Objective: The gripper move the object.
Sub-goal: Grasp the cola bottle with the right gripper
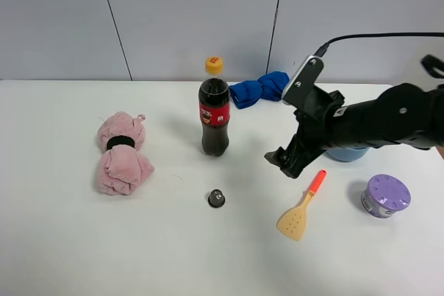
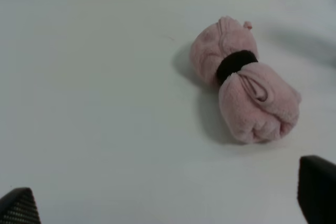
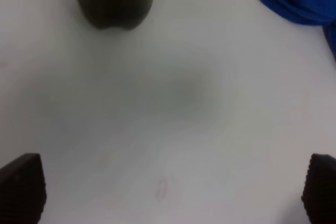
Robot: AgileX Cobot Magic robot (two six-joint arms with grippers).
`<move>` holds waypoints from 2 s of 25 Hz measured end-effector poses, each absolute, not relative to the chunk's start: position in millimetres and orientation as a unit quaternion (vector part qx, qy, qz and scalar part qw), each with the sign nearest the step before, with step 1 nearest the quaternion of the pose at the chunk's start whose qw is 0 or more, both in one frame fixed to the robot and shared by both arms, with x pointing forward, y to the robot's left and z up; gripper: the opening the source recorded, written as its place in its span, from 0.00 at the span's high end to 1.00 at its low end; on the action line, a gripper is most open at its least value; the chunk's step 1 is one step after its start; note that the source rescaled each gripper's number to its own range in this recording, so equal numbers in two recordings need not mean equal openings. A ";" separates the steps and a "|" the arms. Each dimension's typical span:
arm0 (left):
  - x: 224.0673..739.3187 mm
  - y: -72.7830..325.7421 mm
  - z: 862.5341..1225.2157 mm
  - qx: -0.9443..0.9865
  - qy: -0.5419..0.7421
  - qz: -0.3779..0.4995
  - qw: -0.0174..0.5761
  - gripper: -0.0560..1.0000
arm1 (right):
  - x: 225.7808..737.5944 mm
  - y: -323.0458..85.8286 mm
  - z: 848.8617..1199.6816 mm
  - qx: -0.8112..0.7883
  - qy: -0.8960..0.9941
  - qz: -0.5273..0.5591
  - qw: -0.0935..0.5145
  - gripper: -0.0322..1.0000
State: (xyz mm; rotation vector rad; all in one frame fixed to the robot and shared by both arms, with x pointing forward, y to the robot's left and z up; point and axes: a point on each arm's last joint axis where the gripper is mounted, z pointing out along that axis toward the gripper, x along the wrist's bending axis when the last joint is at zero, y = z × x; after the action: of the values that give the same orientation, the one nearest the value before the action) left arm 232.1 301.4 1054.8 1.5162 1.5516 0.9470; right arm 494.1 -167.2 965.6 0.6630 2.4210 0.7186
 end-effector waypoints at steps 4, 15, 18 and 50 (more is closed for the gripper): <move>232.1 301.4 1054.8 0.593 0.607 0.370 0.378 0.00 | 514.3 -149.9 953.3 0.244 0.896 0.263 0.260 0.03; 232.1 301.4 1054.8 0.593 0.607 0.370 0.378 0.00 | 540.6 -135.3 953.4 0.278 0.880 0.284 0.261 0.08; 232.1 301.4 1054.8 0.593 0.607 0.370 0.378 0.00 | 540.8 -134.8 953.9 0.267 0.883 0.281 0.265 0.09; 232.1 301.4 1054.8 0.593 0.607 0.370 0.378 0.00 | 530.1 -117.5 985.5 0.331 0.819 0.371 0.286 0.31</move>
State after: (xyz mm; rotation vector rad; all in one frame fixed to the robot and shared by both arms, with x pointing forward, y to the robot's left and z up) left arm 232.1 301.4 1054.8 1.5162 1.5516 0.9470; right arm 530.1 -117.5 985.5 0.8858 2.1887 0.9926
